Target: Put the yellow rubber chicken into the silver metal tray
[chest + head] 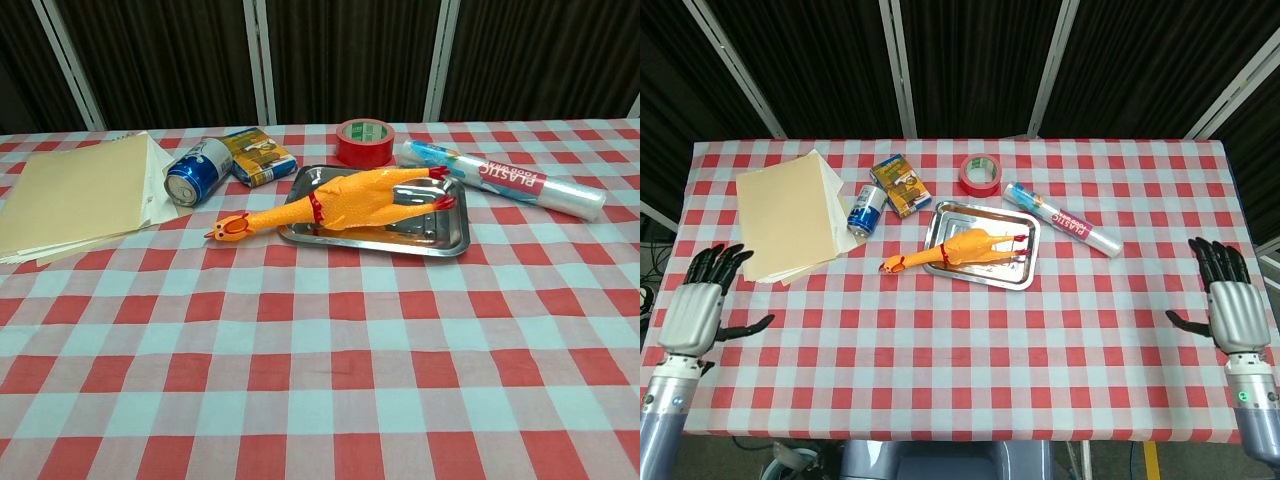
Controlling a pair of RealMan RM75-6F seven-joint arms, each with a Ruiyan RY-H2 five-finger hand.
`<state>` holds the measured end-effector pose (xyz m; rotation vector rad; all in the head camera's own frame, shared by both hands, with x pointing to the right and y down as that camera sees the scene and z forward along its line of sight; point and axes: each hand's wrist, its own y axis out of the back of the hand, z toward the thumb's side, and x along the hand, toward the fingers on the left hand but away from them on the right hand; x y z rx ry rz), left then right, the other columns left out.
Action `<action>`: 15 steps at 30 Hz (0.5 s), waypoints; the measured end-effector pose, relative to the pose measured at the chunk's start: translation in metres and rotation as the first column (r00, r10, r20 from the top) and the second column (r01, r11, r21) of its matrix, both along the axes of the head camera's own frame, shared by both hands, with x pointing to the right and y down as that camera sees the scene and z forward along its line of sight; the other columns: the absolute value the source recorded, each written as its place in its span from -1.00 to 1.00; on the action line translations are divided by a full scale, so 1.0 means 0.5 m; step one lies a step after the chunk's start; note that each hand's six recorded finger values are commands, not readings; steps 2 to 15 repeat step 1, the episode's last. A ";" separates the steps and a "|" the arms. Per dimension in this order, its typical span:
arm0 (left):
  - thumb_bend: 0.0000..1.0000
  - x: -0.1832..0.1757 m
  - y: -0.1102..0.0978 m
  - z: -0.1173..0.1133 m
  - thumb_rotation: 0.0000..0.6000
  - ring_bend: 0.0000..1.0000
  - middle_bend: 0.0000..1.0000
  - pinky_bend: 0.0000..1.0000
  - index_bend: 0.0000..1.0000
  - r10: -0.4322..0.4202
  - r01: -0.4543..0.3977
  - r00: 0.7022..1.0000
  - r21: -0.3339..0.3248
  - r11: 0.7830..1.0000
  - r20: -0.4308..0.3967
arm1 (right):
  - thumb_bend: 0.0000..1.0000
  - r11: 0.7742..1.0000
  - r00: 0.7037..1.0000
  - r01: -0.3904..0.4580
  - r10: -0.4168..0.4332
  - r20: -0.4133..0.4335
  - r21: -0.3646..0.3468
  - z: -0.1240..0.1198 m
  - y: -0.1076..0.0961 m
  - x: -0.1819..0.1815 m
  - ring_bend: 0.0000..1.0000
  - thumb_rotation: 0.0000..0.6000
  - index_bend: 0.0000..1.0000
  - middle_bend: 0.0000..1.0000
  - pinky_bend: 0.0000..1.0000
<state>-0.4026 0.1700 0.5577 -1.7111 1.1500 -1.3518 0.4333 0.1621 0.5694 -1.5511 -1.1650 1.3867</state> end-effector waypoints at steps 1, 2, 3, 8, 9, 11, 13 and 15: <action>-0.77 -0.009 0.010 -0.005 1.00 -1.00 -0.83 -0.99 -0.71 -0.007 0.007 1.000 0.003 1.000 0.005 | -0.70 1.000 1.000 0.001 -0.001 -0.021 0.004 0.001 0.013 0.004 -1.00 1.00 -1.00 -0.85 -0.98; -0.77 -0.009 0.010 -0.005 1.00 -1.00 -0.83 -0.99 -0.71 -0.007 0.007 1.000 0.003 1.000 0.005 | -0.70 1.000 1.000 0.001 -0.001 -0.021 0.004 0.001 0.013 0.004 -1.00 1.00 -1.00 -0.85 -0.98; -0.77 -0.009 0.010 -0.005 1.00 -1.00 -0.83 -0.99 -0.71 -0.007 0.007 1.000 0.003 1.000 0.005 | -0.70 1.000 1.000 0.001 -0.001 -0.021 0.004 0.001 0.013 0.004 -1.00 1.00 -1.00 -0.85 -0.98; -0.77 -0.009 0.010 -0.005 1.00 -1.00 -0.83 -0.99 -0.71 -0.007 0.007 1.000 0.003 1.000 0.005 | -0.70 1.000 1.000 0.001 -0.001 -0.021 0.004 0.001 0.013 0.004 -1.00 1.00 -1.00 -0.85 -0.98; -0.77 -0.009 0.010 -0.005 1.00 -1.00 -0.83 -0.99 -0.71 -0.007 0.007 1.000 0.003 1.000 0.005 | -0.70 1.000 1.000 0.001 -0.001 -0.021 0.004 0.001 0.013 0.004 -1.00 1.00 -1.00 -0.85 -0.98; -0.77 -0.009 0.010 -0.005 1.00 -1.00 -0.83 -0.99 -0.71 -0.007 0.007 1.000 0.003 1.000 0.005 | -0.70 1.000 1.000 0.001 -0.001 -0.021 0.004 0.001 0.013 0.004 -1.00 1.00 -1.00 -0.85 -0.98; -0.77 -0.009 0.010 -0.005 1.00 -1.00 -0.83 -0.99 -0.71 -0.007 0.007 1.000 0.003 1.000 0.005 | -0.70 1.000 1.000 0.001 -0.001 -0.021 0.004 0.001 0.013 0.004 -1.00 1.00 -1.00 -0.85 -0.98; -0.77 -0.009 0.010 -0.005 1.00 -1.00 -0.83 -0.99 -0.71 -0.007 0.007 1.000 0.003 1.000 0.005 | -0.70 1.000 1.000 0.001 -0.001 -0.021 0.004 0.001 0.013 0.004 -1.00 1.00 -1.00 -0.85 -0.98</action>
